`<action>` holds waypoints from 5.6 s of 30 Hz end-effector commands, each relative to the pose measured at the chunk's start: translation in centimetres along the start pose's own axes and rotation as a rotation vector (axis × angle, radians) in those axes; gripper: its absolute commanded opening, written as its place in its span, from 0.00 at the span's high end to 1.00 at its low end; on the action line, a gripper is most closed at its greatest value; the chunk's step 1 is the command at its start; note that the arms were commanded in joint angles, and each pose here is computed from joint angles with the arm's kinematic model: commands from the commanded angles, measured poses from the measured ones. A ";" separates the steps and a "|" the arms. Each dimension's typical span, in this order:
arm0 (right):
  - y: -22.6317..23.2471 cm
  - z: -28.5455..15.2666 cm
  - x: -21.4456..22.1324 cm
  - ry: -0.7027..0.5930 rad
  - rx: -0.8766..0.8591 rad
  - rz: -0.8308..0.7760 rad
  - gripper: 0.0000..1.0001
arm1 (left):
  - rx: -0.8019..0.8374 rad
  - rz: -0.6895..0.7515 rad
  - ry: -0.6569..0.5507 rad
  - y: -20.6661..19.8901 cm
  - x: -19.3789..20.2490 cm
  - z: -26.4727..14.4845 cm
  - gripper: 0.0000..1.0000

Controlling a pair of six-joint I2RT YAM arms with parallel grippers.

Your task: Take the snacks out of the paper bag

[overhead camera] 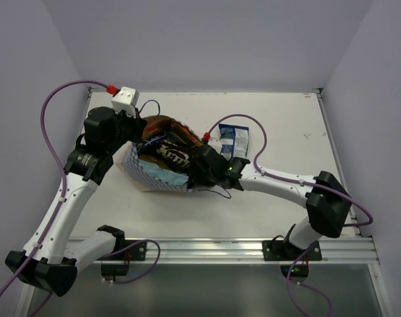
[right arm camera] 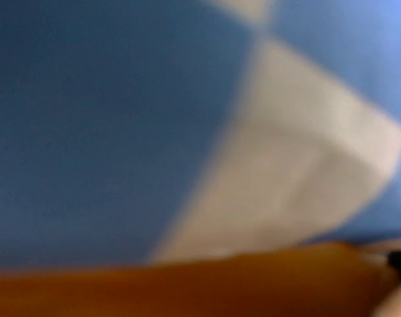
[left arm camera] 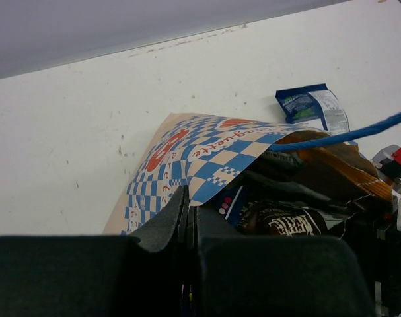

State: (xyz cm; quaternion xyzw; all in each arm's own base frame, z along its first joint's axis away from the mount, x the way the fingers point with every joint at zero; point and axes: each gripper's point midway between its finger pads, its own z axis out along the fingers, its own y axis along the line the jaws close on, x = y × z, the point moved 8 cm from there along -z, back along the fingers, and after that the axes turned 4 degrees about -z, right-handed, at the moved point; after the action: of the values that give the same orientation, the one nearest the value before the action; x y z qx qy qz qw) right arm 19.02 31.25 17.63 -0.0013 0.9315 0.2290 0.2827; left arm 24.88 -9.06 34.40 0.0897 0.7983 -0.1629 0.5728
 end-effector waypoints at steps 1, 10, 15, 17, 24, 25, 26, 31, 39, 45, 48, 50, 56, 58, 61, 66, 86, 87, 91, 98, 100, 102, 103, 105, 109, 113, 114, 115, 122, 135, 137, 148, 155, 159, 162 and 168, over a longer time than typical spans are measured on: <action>0.4 1.2 -1.4 -0.077 0.010 0.055 0.55 | 0.074 -0.016 -0.187 -1.4 -3.5 -0.4 1.00; -0.8 -1.6 -2.0 -0.125 0.002 0.044 1.00 | -0.017 0.008 -0.179 -0.4 -3.1 -0.2 1.00; -0.4 -6.4 -4.0 -0.192 -0.047 -0.030 1.00 | -0.120 0.025 -0.172 0.7 -3.0 -0.1 1.00; -0.3 -8.7 -4.8 -0.227 -0.080 -0.065 1.00 | -0.156 0.027 -0.173 1.1 -3.1 -0.1 1.00; 1.2 -16.2 -8.2 -0.361 -0.239 -0.127 1.00 | -0.167 0.038 -0.177 1.2 -3.7 0.1 1.00; 1.2 -17.2 -8.7 -0.383 -0.253 -0.153 1.00 | -0.165 0.039 -0.180 1.1 -3.9 0.1 1.00; 1.3 -18.8 -9.9 -0.425 -0.275 -0.146 1.00 | -0.168 0.043 -0.178 1.1 -3.9 0.1 1.00; -1.1 -24.9 -13.5 -0.595 -0.306 -0.148 1.00 | -0.173 0.058 -0.154 1.3 -3.6 0.4 1.00; -6.2 -28.2 -19.2 -0.810 -0.137 -0.057 1.00 | -0.143 0.077 -0.129 1.1 -3.3 0.7 1.00; -8.9 -24.2 -24.3 -0.859 -0.124 -0.018 1.00 | -0.085 0.105 -0.109 0.6 -3.3 1.1 1.00; -11.7 -20.1 -25.7 -0.856 -0.096 0.018 1.00 | -0.053 0.118 -0.107 0.3 -3.4 1.0 1.00; -14.7 -16.1 -24.9 -0.790 -0.070 0.046 1.00 | -0.008 0.123 -0.100 -0.1 -3.3 1.0 1.00; -21.6 -7.9 -18.8 -0.526 0.085 0.147 0.55 | 0.058 0.155 -0.092 -0.6 -3.3 0.9 1.00; -22.3 -7.8 -16.4 -0.463 0.125 0.152 0.31 | 0.057 0.158 -0.089 -0.6 -3.2 0.8 1.00; -21.0 -10.4 -15.0 -0.485 0.089 0.085 0.13 | 0.049 0.162 -0.088 -0.5 -3.2 0.7 1.00; -13.9 -15.3 -14.0 -0.543 -0.074 -0.283 0.10 | 0.040 0.166 -0.087 -0.4 -3.3 0.7 1.00; 5.0 -9.4 -10.4 -0.272 -0.547 -1.040 0.18 | 0.007 0.141 -0.042 0.0 -2.2 1.0 1.00; 5.1 -8.2 -10.3 -0.259 -0.536 -1.041 0.18 | 0.007 0.142 -0.047 -0.1 -2.4 0.9 1.00; 5.1 -5.7 -10.2 -0.235 -0.501 -1.041 0.19 | 0.015 0.149 -0.054 -0.2 -2.6 0.7 1.00; 5.3 -4.6 -9.7 -0.213 -0.528 -1.030 0.46 | 0.023 0.153 -0.055 -0.3 -2.6 0.6 1.00; 5.5 -4.6 -9.8 -0.217 -0.532 -1.030 0.57 | 0.021 0.154 -0.053 -0.2 -2.6 0.6 1.00; 5.6 -4.7 -9.9 -0.212 -0.530 -1.031 0.83 | 0.021 0.154 -0.052 -0.2 -2.5 0.7 1.00; 5.7 -4.8 -10.0 -0.208 -0.526 -1.030 0.98 | 0.009 0.154 -0.054 -0.1 -2.5 0.6 1.00; 6.1 -6.0 -10.4 -0.218 -0.522 -1.037 1.00 | -0.005 0.154 -0.049 0.1 -2.4 0.7 1.00; 7.7 -11.5 -12.1 -0.329 -0.593 -1.022 1.00 | -0.051 0.153 -0.040 0.6 -2.1 0.6 1.00; 9.2 -19.1 -14.1 -0.482 -0.695 -0.984 1.00 | -0.124 0.142 -0.027 1.2 -2.0 0.4 1.00; 9.2 -20.6 -14.4 -0.512 -0.711 -0.979 1.00 | -0.135 0.139 -0.025 1.3 -2.0 0.4 1.00; 9.4 -21.7 -14.7 -0.531 -0.722 -0.975 1.00 | -0.150 0.138 -0.027 1.4 -2.1 0.3 1.00; 8.2 -28.3 -17.1 -0.723 -0.625 -0.864 1.00 | -0.238 0.137 -0.027 2.2 -2.4 -0.7 1.00; 0.7 -34.0 -24.7 -1.021 -0.457 -0.486 1.00 | -0.327 0.104 -0.012 2.9 -1.9 -1.1 1.00; -1.5 -32.5 -26.4 -1.006 -0.388 -0.413 1.00 | -0.311 0.103 -0.016 2.7 -2.1 -0.9 1.00; -7.6 -13.0 -34.5 -0.671 -0.499 -0.267 1.00 | -0.247 0.106 -0.014 2.1 -2.2 -0.4 1.00; -8.2 -4.9 -37.2 -0.577 -0.719 -0.246 1.00 | -0.229 0.113 0.007 2.1 -1.7 -0.1 1.00; -12.1 -0.1 -37.6 -0.513 -0.659 -0.126 0.95 | -0.200 0.119 0.014 1.9 -1.3 0.1 1.00; -16.4 2.7 -37.0 -0.456 -0.545 -0.050 0.64 | -0.186 0.149 0.015 1.9 -1.3 0.1 1.00; -22.0 0.6 -36.7 -0.445 -0.183 -0.023 0.06 | -0.175 0.150 0.002 1.7 -1.6 -0.2 1.00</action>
State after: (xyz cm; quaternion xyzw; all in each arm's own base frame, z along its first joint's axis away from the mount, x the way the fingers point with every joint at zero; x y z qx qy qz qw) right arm 53.63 10.36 24.03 0.0098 0.8071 0.3937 0.4398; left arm 25.24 -6.85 31.74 0.0950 0.8556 -0.0274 0.5082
